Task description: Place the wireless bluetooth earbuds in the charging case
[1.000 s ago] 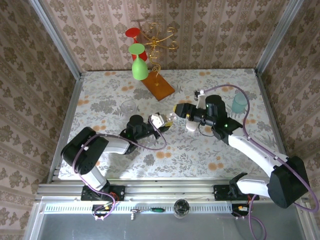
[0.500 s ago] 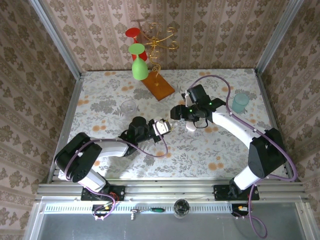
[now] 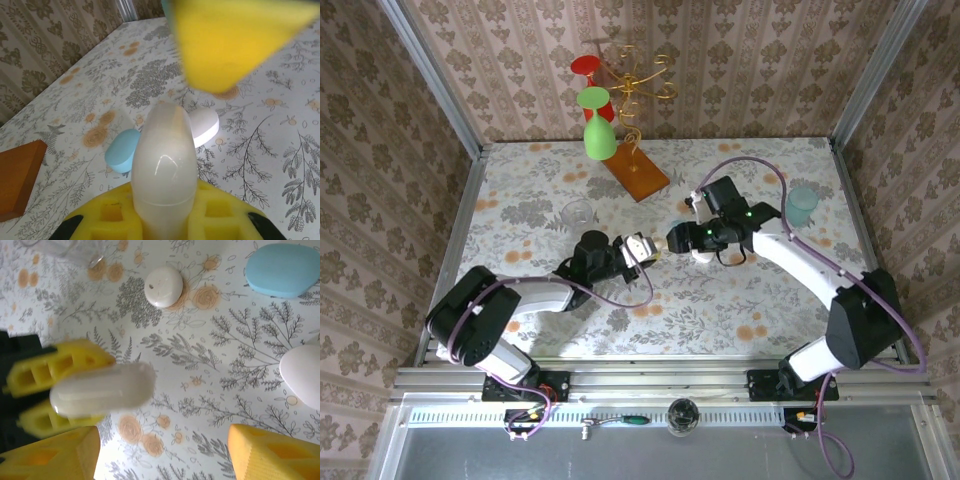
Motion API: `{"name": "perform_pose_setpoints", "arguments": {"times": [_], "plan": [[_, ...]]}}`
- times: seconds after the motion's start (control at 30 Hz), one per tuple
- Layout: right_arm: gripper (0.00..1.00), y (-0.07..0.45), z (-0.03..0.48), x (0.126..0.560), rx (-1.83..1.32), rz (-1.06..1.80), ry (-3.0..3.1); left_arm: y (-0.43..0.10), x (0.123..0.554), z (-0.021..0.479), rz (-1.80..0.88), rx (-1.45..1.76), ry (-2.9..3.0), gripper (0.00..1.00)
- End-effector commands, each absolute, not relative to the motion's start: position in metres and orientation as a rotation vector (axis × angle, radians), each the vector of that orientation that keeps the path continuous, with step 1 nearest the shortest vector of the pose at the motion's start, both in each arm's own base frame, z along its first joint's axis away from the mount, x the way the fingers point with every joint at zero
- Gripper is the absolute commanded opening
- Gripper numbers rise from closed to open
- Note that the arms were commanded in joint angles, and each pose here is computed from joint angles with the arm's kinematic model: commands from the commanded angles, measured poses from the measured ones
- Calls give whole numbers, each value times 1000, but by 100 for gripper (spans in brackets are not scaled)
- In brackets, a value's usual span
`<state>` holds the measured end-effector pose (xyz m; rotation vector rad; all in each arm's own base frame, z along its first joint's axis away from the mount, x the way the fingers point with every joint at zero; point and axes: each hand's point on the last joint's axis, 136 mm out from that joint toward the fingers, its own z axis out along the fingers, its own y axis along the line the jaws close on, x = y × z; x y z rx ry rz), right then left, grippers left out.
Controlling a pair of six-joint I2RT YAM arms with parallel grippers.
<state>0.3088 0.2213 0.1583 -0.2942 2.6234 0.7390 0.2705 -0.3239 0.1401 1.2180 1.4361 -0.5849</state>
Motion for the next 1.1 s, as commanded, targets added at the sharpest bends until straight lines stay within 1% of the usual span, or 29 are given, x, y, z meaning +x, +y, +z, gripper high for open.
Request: {"name": "perform_pose_setpoints", "arguments": {"times": [0.0,0.07,0.23,0.43,0.5,0.57,0.83,0.97,1.0,1.07], "plan": [[70,220,186,293,-498,777,2473,-329,250,172,-765,1247,1345,0],[67,223,198,284,-652,781,2349,-330,233,176,-886,1310,1337,0],[66,227,222,242,-1048,786,2016,-329,195,192,-1096,1411,1288,0],[62,235,228,214,-1276,771,1784,-326,172,209,-1242,1465,1239,0],[58,238,224,211,-1323,752,1759,-326,170,214,-1259,1466,1223,0],[51,240,219,213,-1351,720,1741,-327,169,217,-1266,1466,1214,0],[45,257,214,214,-1422,740,1675,-330,167,219,-1290,1471,1211,0],[40,263,212,216,-1432,760,1663,-330,168,217,-1292,1472,1221,0],[37,264,210,217,-1435,760,1667,-331,168,217,-1290,1472,1224,0],[26,263,208,216,-1440,759,1677,-331,169,215,-1287,1470,1236,0]]}}
